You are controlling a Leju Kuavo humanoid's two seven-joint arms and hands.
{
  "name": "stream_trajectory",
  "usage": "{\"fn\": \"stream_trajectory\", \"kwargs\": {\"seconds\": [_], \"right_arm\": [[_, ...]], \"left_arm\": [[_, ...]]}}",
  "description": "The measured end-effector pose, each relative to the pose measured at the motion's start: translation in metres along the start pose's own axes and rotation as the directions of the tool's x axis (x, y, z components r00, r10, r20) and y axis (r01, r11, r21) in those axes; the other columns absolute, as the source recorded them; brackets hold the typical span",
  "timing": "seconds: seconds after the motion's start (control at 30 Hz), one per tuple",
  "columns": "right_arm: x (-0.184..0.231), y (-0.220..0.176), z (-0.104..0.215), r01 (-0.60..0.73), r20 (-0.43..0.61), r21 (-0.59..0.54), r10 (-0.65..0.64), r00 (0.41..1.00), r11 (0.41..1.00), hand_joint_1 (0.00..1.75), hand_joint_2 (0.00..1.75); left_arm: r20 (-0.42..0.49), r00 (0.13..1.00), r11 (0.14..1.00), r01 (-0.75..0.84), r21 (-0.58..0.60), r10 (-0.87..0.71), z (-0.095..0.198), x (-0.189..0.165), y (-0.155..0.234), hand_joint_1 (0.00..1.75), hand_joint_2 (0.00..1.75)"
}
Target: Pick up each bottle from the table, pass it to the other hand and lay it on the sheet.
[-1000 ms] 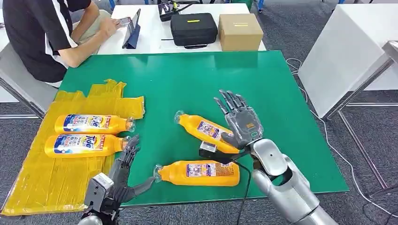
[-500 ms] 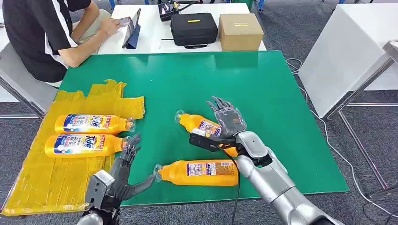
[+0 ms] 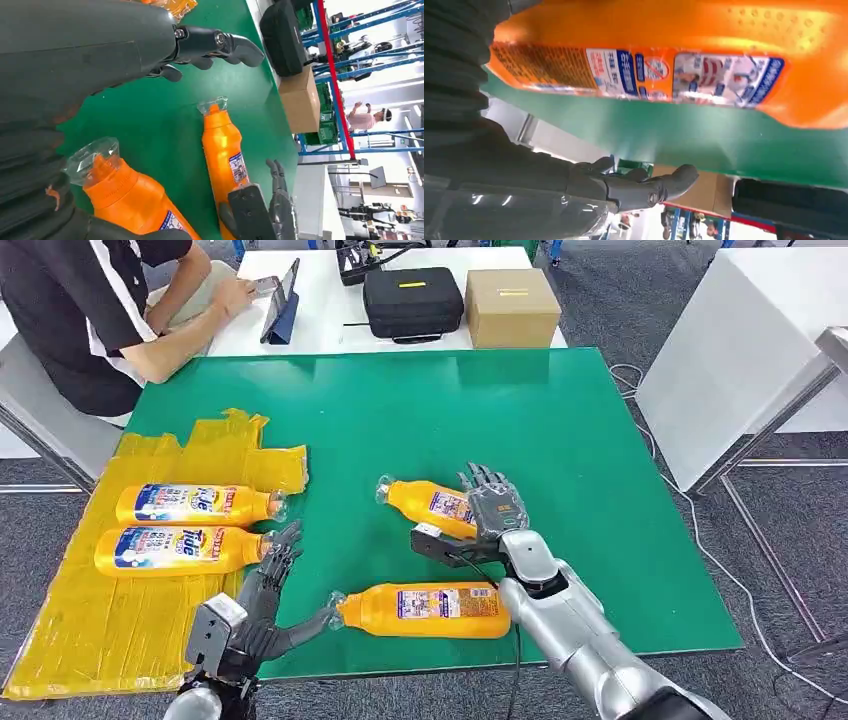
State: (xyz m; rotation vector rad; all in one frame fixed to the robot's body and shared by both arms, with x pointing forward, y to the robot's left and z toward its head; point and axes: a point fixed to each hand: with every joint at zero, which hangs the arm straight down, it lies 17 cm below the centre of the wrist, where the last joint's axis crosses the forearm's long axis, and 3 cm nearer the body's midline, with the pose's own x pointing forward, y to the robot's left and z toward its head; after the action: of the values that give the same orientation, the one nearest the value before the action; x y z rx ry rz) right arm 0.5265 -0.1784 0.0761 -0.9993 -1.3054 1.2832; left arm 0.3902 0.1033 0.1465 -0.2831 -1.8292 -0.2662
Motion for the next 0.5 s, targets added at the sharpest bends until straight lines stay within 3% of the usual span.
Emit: {"fn": "stream_trajectory", "kwargs": {"seconds": [0.3, 0.5], "right_arm": [[-0.002, 0.010, 0.001, -0.005, -0.009, 0.024, 0.005, 1.000, 1.000, 0.00, 1.75], [-0.008, 0.014, 0.001, -0.082, -0.029, 0.023, 0.082, 0.996, 0.996, 0.00, 1.75]], "left_arm": [[-0.001, 1.000, 1.000, 0.000, 0.000, 0.000, 0.000, 0.000, 0.000, 0.00, 1.75], [-0.005, 1.000, 1.000, -0.001, -0.004, 0.001, -0.001, -0.002, -0.001, 0.00, 1.75]]}}
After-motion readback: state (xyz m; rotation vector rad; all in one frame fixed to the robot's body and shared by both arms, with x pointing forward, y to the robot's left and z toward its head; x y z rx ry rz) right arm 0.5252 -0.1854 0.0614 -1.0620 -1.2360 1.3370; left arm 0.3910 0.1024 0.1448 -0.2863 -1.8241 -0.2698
